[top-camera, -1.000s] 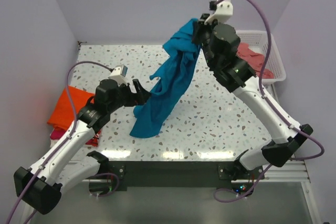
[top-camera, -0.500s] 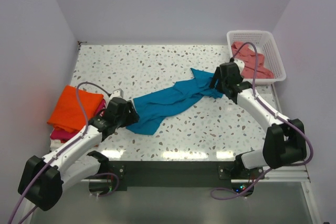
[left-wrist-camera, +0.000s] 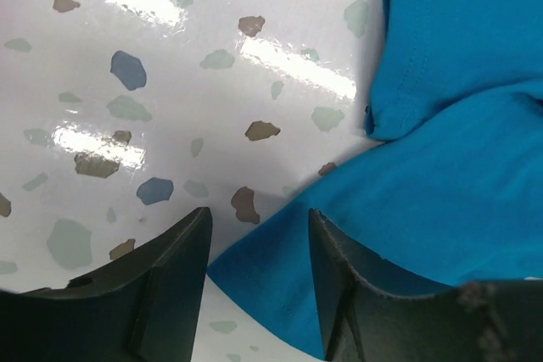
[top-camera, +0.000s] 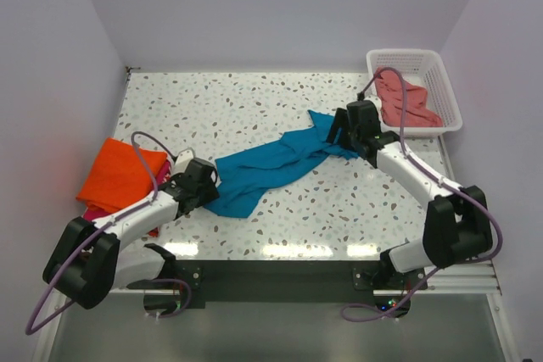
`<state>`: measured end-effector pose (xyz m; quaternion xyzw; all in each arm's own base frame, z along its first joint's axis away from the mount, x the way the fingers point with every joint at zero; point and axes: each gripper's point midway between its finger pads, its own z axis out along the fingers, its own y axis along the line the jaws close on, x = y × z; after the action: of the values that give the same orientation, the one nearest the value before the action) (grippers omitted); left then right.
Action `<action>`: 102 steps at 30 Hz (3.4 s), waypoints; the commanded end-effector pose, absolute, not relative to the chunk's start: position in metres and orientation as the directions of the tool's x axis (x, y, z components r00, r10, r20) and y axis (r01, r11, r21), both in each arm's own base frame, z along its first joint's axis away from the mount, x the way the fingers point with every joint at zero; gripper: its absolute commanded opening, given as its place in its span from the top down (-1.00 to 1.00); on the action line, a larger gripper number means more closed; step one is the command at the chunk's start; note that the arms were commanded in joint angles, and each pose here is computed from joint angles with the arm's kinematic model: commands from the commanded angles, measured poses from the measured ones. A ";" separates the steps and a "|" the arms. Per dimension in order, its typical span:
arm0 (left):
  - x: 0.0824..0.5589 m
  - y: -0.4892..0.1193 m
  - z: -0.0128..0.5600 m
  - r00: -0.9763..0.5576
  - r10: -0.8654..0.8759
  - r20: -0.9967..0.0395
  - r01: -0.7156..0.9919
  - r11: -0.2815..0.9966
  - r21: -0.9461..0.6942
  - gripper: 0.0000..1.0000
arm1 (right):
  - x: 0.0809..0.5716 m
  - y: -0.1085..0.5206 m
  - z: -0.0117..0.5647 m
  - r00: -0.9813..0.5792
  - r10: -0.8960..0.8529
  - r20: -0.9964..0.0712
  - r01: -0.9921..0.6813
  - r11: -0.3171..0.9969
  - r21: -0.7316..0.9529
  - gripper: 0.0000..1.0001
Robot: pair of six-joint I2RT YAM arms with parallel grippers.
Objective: Fold and stack the t-shirts
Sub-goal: Flatten the tshirt out
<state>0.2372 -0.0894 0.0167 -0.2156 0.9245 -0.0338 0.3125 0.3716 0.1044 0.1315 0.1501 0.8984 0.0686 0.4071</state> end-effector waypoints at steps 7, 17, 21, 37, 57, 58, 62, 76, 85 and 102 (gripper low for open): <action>0.246 -0.105 0.013 -0.711 -0.446 -0.544 -0.365 0.895 -0.257 0.16 | 0.435 0.137 0.132 -0.641 0.213 -0.738 0.131 0.977 0.169 -0.56; 0.248 -0.117 0.028 -0.721 -0.432 -0.542 -0.300 0.900 -0.317 0.57 | 0.468 0.146 0.106 -0.688 0.108 -0.718 0.152 0.988 0.003 -0.40; 0.250 -0.120 0.040 -0.712 -0.430 -0.555 -0.279 0.899 -0.338 0.71 | 0.476 0.151 0.098 -0.702 0.092 -0.706 0.138 0.990 -0.007 -0.25; 0.263 -0.118 0.073 -0.691 -0.406 -0.598 -0.257 0.911 -0.321 1.00 | 0.492 0.150 0.057 -0.749 0.052 -0.661 0.151 0.984 -0.093 0.43; 0.309 -0.063 0.185 -0.513 -0.445 -0.734 -0.293 0.895 -0.338 1.00 | 0.453 0.078 0.225 -0.541 0.209 -0.815 0.262 0.962 0.073 1.00; 0.310 -0.060 0.192 -0.503 -0.450 -0.738 -0.292 0.892 -0.345 1.00 | 0.444 0.071 0.248 -0.499 0.224 -0.837 0.264 0.959 0.099 1.00; 0.320 -0.047 0.240 -0.418 -0.463 -0.781 -0.281 0.884 -0.374 1.00 | 0.417 0.042 0.293 -0.410 0.275 -0.870 0.301 0.941 0.155 1.00; 0.319 -0.020 0.327 -0.256 -0.472 -0.844 -0.270 0.873 -0.407 1.00 | 0.349 -0.003 0.395 -0.195 0.343 -0.919 0.320 0.908 0.271 1.00; 0.307 -0.023 0.356 -0.204 -0.467 -0.861 -0.211 0.879 -0.427 1.00 | 0.358 0.007 0.425 -0.128 0.370 -0.920 0.252 0.910 0.330 1.00; 0.447 -0.008 0.333 -0.126 -0.512 -0.850 -0.359 0.822 -0.442 1.00 | 0.590 0.099 0.301 -0.350 0.357 -0.866 0.153 0.934 0.323 -0.18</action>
<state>0.4278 -0.0209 0.2757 -0.2729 0.8059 -0.0562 0.5224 0.5866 0.0825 0.2558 0.1778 0.8310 0.0859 0.5200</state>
